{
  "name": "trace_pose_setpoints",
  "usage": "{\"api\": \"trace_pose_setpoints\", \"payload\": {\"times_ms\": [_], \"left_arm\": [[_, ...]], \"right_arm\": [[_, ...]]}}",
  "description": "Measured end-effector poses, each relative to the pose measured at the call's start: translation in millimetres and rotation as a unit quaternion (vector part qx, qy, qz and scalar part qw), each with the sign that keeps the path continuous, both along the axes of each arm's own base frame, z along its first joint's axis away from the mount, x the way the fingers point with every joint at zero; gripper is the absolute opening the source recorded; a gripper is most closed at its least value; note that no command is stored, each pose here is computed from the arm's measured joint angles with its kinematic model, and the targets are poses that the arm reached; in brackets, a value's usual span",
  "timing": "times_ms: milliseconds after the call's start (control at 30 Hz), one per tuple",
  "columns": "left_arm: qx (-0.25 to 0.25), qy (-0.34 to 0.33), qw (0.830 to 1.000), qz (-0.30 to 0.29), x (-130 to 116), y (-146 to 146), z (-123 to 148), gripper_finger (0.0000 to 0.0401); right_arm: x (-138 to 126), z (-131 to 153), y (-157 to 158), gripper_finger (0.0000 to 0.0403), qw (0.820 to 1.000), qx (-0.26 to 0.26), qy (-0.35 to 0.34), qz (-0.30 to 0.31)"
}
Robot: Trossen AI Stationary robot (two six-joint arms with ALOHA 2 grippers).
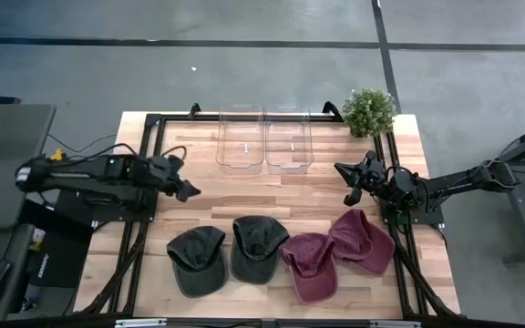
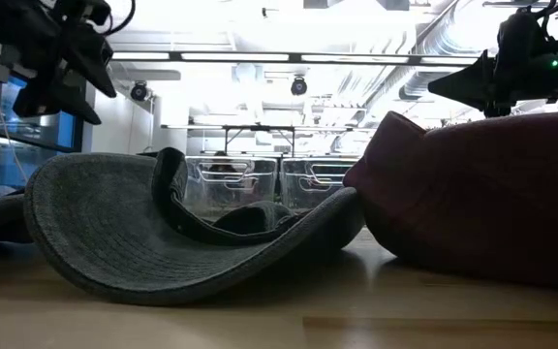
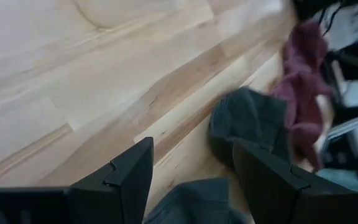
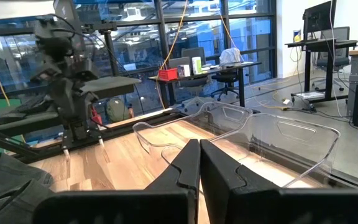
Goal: Pick & Place hat
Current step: Put the left black cap into the left transparent bin
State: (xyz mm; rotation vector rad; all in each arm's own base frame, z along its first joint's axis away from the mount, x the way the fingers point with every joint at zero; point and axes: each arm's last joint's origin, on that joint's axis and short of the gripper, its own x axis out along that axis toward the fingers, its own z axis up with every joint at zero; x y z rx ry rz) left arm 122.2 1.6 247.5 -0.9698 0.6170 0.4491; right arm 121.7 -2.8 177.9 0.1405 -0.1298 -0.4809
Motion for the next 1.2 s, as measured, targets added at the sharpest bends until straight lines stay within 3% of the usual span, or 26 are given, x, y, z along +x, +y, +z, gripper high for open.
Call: {"api": "trace_pose_setpoints", "payload": {"times_ms": [333, 467, 767, 1000, 1200], "left_arm": [[0.028, 0.132, 0.991, 0.001, 15, -25, -7, 0.0213], [0.019, 0.189, 0.982, 0.014, 19, -30, -13, 0.0213], [-0.024, 0.289, 0.957, -0.019, 32, -43, -33, 0.0213], [-0.030, 0.322, 0.945, -0.052, 43, -48, -45, 0.0213], [-0.038, 0.307, 0.947, -0.091, 48, -51, -46, 0.0213]], "right_arm": [[0, 0, 0, 0.0009, 1.000, 0.000, 0.000, 0.000], [0, 0, 0, 0.0008, 1.000, 0.000, 0.000, 0.000], [0, 0, 0, 0.0007, 1.000, 0.000, 0.000, 0.000], [0, 0, 0, 0.0009, 1.000, 0.000, 0.000, 0.000], [0, 0, 0, 0.0006, 1.000, 0.000, 0.000, 0.000]]}}
